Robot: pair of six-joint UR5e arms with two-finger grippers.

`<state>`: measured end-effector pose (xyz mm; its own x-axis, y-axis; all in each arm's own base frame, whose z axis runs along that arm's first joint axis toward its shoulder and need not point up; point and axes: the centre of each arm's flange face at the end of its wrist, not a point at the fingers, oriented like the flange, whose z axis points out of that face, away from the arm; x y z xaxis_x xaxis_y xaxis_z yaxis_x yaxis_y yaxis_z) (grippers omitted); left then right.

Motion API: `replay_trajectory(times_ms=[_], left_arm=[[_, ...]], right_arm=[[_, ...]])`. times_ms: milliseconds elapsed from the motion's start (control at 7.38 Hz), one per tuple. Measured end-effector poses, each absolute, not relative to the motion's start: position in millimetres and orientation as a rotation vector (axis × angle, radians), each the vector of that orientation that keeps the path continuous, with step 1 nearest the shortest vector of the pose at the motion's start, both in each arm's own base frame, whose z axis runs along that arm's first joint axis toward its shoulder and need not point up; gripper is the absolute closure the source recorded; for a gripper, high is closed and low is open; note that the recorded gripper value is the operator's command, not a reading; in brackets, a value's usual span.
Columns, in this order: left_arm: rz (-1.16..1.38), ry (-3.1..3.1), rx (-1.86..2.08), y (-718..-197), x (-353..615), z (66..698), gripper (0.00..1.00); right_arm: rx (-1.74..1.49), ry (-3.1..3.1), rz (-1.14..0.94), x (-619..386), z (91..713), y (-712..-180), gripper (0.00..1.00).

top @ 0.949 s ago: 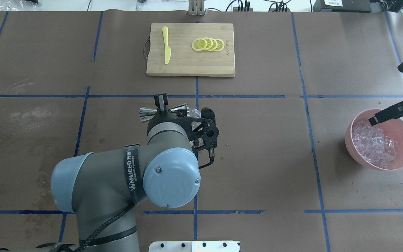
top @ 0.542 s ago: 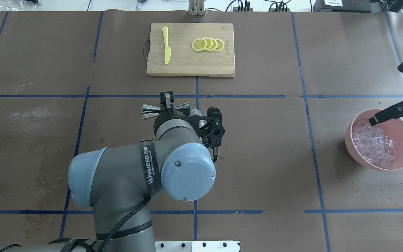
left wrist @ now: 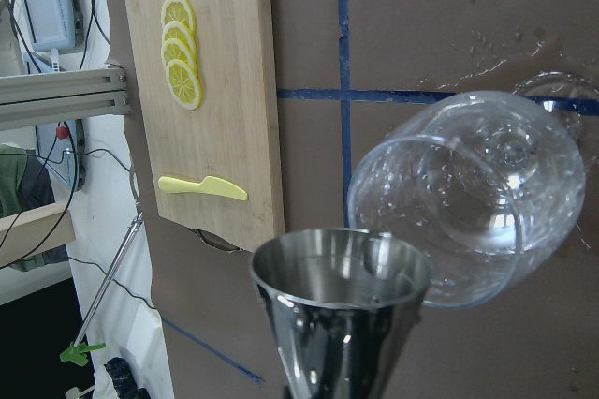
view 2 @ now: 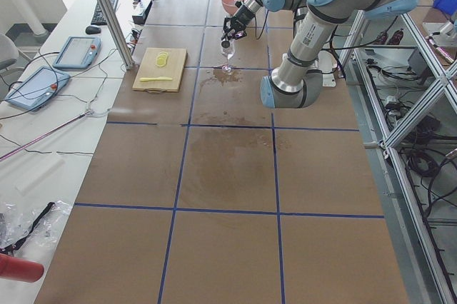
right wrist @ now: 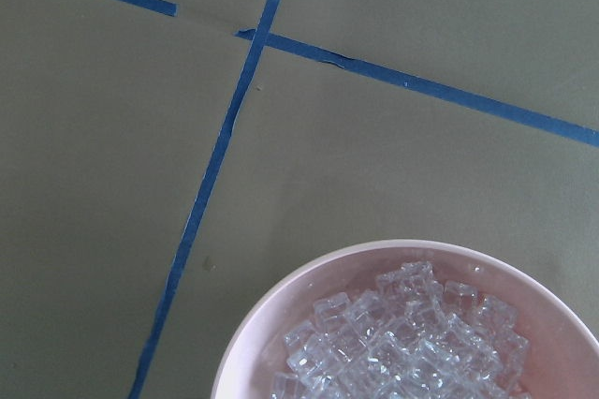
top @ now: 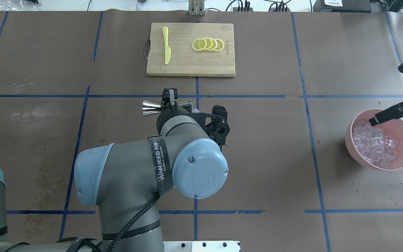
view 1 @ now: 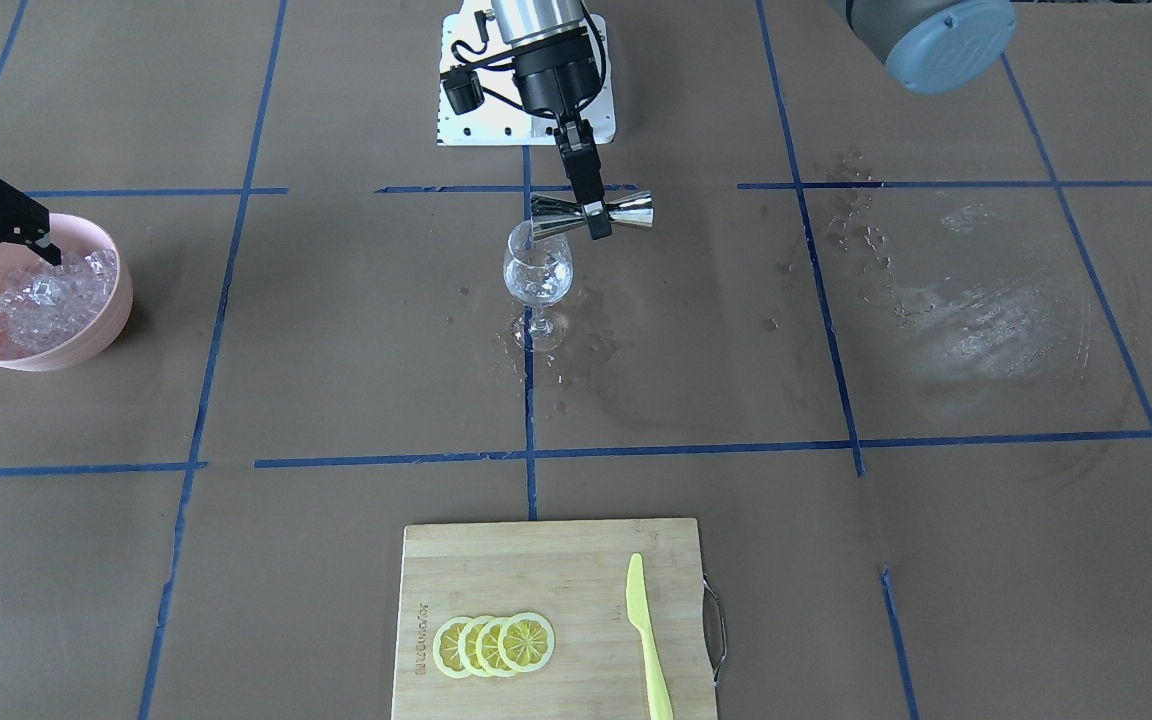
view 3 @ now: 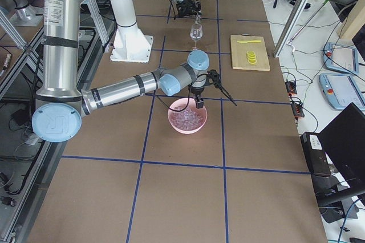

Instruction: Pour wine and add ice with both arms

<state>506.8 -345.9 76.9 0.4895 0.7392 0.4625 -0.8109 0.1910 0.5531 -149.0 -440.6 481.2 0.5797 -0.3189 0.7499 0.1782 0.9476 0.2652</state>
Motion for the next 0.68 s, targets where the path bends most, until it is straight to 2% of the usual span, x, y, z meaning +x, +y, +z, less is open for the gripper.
replay_trajectory(times_ms=[678], left_arm=[[0.652, 0.189, 1.004, -362, 446, 144, 1.00]], right_arm=[[0.163, -0.896, -0.289, -151, 486, -442, 0.00]])
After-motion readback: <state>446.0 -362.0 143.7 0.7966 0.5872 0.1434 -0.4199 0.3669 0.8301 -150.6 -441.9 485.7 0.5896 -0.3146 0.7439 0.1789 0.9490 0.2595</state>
